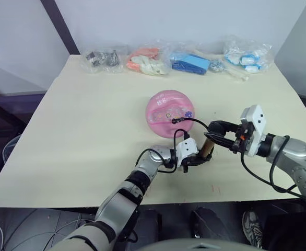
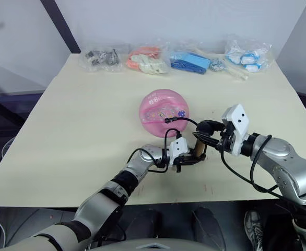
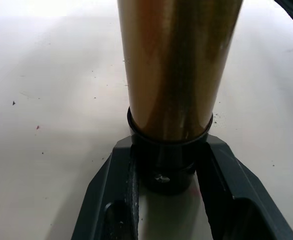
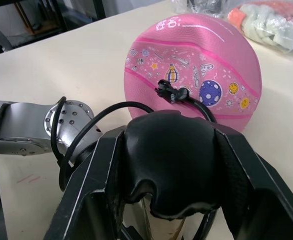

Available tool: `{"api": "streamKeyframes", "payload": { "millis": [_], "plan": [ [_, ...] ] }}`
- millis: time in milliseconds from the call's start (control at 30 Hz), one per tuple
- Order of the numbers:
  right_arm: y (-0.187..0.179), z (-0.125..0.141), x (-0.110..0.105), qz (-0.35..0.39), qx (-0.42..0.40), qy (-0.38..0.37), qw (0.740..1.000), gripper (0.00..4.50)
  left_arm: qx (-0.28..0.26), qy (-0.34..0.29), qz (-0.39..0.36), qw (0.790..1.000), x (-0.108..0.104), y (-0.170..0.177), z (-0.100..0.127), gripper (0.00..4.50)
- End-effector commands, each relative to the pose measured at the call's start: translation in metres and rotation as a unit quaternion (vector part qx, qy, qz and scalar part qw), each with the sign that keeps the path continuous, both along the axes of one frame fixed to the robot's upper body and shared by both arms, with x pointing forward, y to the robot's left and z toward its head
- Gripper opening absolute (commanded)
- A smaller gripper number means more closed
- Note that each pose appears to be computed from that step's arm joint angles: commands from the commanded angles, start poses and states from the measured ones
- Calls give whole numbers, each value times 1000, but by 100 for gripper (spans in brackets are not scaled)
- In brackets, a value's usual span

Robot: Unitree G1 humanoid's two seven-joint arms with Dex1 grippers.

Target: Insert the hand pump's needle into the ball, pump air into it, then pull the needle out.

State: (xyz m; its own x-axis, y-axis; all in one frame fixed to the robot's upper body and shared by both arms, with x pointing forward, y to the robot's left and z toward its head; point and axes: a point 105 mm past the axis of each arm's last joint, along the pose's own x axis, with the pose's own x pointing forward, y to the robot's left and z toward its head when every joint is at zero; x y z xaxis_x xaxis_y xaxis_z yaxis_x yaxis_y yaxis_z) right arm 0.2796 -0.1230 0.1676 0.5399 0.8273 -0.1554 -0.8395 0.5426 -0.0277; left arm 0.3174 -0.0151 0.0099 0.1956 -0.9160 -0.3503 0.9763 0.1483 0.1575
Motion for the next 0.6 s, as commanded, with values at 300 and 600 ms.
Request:
{"api": "streamKeyframes", "payload": {
  "millis": [300,600],
  "plan": [
    [-17,117,-11,37,27,-88,995,196,45,44,28,998,-6,23,-33,113],
    [-29,161,-13,26,22,-120,992,196,30,49,34,998,-6,22,-31,113]
  ]
}}
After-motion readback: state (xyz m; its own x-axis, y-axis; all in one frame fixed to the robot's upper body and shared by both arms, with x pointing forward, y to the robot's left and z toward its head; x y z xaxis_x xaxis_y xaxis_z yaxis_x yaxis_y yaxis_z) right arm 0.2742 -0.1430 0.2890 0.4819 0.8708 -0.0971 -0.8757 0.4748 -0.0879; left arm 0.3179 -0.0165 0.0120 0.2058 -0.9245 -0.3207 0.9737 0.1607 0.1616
